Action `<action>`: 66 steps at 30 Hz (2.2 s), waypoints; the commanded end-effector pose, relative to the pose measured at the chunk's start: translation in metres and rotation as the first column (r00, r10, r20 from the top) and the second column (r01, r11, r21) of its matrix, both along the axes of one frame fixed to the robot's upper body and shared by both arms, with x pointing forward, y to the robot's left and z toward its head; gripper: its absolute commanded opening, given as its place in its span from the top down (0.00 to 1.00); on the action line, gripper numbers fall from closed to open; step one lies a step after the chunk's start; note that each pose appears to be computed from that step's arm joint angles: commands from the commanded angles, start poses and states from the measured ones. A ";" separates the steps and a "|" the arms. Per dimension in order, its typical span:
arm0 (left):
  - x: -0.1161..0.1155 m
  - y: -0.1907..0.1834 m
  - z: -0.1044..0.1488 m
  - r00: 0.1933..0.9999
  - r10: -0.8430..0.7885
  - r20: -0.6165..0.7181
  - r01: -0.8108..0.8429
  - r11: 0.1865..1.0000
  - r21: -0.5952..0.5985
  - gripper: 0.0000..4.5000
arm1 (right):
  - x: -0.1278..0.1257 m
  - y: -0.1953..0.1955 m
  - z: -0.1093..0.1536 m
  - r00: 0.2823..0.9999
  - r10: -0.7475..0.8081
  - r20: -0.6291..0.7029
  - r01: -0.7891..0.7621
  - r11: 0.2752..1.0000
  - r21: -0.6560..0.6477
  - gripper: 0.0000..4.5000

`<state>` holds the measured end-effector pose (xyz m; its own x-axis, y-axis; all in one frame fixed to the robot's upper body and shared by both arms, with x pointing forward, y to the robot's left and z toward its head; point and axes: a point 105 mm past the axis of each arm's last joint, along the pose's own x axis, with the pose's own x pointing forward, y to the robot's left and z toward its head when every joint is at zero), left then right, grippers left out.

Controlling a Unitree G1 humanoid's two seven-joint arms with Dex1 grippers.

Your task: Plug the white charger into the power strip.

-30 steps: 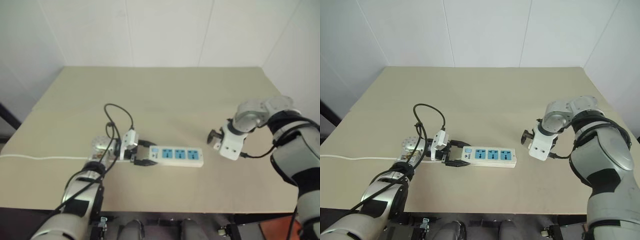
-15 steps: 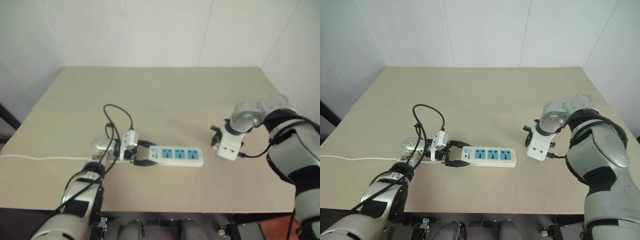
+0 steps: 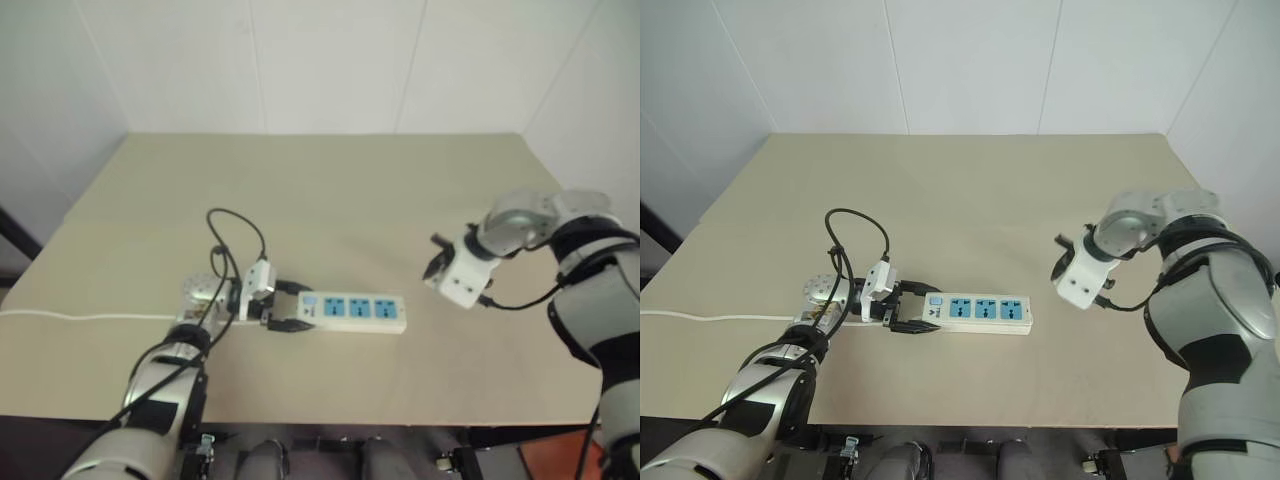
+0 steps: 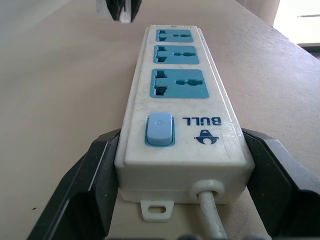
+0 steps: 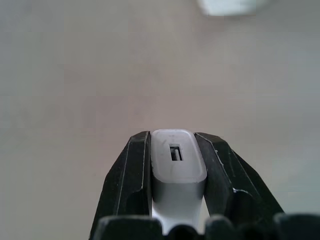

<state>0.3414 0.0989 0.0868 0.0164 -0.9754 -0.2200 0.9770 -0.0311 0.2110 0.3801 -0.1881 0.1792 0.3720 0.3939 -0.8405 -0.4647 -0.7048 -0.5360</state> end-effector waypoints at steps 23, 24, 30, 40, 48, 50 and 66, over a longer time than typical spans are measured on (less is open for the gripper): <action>-0.003 -0.004 -0.004 0.996 -0.036 -0.077 0.041 0.998 0.053 0.27 | -0.047 0.080 0.052 0.650 0.403 -0.645 0.674 0.087 0.733 0.75; -0.003 -0.004 -0.004 0.996 -0.036 -0.079 0.040 0.998 0.053 0.27 | -0.047 0.083 0.049 0.641 0.407 -0.650 0.680 0.091 0.727 0.75; -0.002 -0.002 -0.003 0.996 -0.034 -0.078 0.038 0.998 0.058 0.27 | -0.055 0.102 0.020 0.630 0.412 -0.658 0.653 0.176 0.736 0.75; 0.000 -0.002 0.001 0.996 -0.030 -0.084 0.034 0.998 0.047 0.27 | -0.053 0.112 0.000 0.584 0.433 -0.687 0.674 0.213 0.707 0.75; -0.001 -0.001 0.001 0.996 -0.031 -0.089 0.036 0.998 0.049 0.27 | -0.051 0.118 -0.014 0.584 0.412 -0.700 0.667 0.248 0.702 0.75; -0.001 0.000 0.001 0.996 -0.029 -0.089 0.034 0.998 0.049 0.27 | -0.050 0.119 -0.013 0.591 0.412 -0.693 0.660 0.246 0.710 0.75; 0.000 -0.001 0.002 0.995 -0.031 -0.091 0.036 0.998 0.048 0.27 | -0.044 0.119 -0.016 0.615 0.390 -0.685 0.644 0.252 0.722 0.75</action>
